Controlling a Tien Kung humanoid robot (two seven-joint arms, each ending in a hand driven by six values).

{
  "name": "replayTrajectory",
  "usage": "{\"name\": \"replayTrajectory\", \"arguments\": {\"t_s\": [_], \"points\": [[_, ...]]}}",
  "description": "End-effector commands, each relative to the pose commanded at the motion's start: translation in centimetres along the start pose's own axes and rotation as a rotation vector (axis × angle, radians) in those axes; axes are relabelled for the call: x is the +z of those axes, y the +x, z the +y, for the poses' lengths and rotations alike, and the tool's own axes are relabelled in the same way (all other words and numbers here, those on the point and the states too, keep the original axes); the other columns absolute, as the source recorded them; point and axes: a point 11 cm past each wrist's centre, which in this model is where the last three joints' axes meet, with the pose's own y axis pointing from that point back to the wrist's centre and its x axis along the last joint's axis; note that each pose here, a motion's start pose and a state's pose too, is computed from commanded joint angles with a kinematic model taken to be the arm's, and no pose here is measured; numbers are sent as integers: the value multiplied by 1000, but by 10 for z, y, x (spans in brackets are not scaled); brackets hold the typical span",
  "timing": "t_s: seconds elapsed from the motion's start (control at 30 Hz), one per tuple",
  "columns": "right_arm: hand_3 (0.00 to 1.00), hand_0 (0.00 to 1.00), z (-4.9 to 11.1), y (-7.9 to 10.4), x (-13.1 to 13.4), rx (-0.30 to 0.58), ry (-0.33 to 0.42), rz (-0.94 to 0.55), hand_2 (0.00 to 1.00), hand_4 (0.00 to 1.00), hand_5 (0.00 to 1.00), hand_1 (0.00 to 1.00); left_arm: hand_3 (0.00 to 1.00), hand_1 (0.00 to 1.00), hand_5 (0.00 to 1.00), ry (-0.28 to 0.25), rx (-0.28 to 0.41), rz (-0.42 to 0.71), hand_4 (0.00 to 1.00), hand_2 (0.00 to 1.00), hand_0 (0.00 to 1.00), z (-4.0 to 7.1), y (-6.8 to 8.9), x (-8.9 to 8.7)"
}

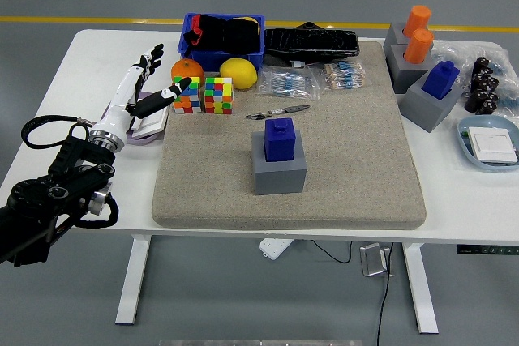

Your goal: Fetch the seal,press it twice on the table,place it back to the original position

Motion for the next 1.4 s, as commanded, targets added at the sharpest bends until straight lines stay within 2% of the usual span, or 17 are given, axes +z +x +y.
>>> {"name": "replayTrajectory", "arguments": {"t_s": [0.53,0.87,1.4], "points": [[694,836,0,1,1,3,-3,5,753,756,364,761,989,905,400,24,-4,5,876,937,939,4,-3,-7],[694,835,0,1,-5,1,8,-2,753,755,365,761,982,889,368,14,-6,15,869,933,934,0,-6,0],[694,836,0,0,-4,0,6,-13,753,754,366,761,977,857,341,14,4,8,857,919,924,-4,3,3]]}}
